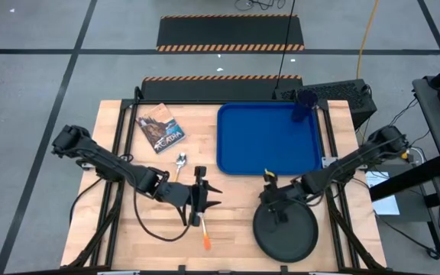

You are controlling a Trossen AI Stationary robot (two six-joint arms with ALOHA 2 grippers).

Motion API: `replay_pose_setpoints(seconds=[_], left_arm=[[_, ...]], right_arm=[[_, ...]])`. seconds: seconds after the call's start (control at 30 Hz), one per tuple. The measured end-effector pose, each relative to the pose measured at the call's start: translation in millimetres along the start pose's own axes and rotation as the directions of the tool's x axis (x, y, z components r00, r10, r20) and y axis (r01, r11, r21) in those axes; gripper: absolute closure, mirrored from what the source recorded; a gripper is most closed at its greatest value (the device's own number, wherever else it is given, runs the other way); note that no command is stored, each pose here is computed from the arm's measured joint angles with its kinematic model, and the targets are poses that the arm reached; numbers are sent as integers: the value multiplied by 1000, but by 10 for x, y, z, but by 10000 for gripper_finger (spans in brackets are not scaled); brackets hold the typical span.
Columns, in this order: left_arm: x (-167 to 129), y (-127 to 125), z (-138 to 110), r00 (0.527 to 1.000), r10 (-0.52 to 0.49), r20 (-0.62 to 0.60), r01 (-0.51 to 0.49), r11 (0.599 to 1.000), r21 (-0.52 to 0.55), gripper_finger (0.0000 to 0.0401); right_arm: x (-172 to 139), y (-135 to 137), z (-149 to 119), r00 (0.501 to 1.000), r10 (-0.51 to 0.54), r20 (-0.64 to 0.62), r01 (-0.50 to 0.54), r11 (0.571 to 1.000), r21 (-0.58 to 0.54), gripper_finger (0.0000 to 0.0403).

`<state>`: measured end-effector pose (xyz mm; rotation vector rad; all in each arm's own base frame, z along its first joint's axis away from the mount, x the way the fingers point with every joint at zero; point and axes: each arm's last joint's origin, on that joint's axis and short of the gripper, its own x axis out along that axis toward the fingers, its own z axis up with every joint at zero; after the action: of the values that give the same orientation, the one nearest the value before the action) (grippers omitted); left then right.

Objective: Pick and place plate/cup/fork/spoon on tray
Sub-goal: Put the black plate on the blue tray to the bottom left of the violet cup

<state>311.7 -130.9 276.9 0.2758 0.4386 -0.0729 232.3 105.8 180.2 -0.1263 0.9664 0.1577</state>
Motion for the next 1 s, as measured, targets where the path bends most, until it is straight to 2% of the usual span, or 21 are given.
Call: replay_pose_setpoints(seconds=[0.17, 0.33, 0.47, 0.6, 0.77, 1.0], left_arm=[[14, -91, -18, 1000, -27, -5, 27, 999, -46, 252], [7, -185, -23, 999, -50, -1, 49, 996, -71, 252], [-4, -240, -36, 998, -62, -8, 61, 994, -88, 252], [-7, -265, -40, 998, -70, -10, 68, 993, -100, 252], [-3, -256, -40, 998, -67, -10, 66, 996, -61, 252], [50, -129, -50, 999, -33, -18, 34, 999, 37, 252]], right_arm=[[87, -85, -51, 994, 57, -92, -56, 998, 19, 250], [149, -155, -109, 985, 40, -167, -41, 999, -1, 255], [188, -205, -118, 977, 91, -191, -92, 996, 3, 284], [190, -265, -120, 976, 90, -199, -94, 996, -11, 331], [176, -299, -123, 975, 86, -204, -92, 996, -21, 395], [41, -309, -31, 983, 86, -165, -80, 996, 45, 399]])
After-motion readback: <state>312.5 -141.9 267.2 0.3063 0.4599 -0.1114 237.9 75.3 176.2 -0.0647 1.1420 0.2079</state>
